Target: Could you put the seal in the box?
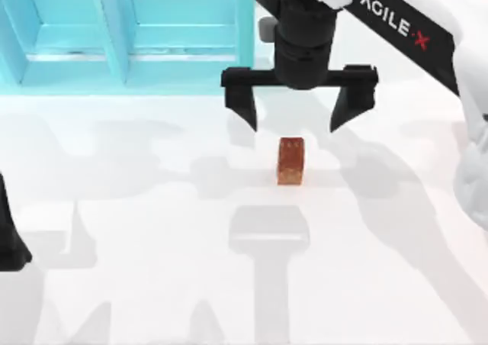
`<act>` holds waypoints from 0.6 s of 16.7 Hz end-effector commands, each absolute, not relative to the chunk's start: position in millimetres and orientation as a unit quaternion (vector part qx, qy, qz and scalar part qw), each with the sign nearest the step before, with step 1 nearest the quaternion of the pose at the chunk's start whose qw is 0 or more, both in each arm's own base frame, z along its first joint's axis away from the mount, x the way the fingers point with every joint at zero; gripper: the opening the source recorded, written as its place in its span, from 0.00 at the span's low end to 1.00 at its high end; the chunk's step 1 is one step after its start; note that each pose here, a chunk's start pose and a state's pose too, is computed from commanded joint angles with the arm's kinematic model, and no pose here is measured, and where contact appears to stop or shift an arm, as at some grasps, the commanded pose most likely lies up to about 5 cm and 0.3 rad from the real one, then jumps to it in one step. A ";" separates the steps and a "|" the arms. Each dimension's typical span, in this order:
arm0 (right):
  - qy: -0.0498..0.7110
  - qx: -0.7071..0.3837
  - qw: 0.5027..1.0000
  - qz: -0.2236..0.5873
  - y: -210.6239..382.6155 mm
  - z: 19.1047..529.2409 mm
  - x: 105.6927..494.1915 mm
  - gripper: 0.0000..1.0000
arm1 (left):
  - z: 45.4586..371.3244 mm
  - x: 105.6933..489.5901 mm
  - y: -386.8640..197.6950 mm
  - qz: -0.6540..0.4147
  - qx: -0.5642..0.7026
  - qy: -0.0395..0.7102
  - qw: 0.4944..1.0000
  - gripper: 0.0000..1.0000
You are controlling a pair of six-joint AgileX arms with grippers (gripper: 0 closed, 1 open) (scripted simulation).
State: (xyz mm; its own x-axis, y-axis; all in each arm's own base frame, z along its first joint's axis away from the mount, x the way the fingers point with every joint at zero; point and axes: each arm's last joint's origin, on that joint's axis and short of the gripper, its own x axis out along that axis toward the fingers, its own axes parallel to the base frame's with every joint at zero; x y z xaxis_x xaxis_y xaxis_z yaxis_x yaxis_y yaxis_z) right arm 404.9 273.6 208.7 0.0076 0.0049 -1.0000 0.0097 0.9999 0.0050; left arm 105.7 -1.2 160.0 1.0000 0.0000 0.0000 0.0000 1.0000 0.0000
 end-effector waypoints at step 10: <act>0.707 0.004 0.707 -0.004 273.1 121.7 401.7 1.00 | 160.0 105.7 -1.2 0.000 0.000 0.000 1.000 1.00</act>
State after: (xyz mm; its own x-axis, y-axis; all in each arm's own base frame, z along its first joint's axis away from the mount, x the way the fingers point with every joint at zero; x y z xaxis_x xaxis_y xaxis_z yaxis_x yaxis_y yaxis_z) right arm 401.7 273.1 121.7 0.0001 0.0000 -1.0000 0.0100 0.9999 0.0000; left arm 105.7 -1.2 160.0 1.0000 0.0000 0.0000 0.0000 1.0000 0.0000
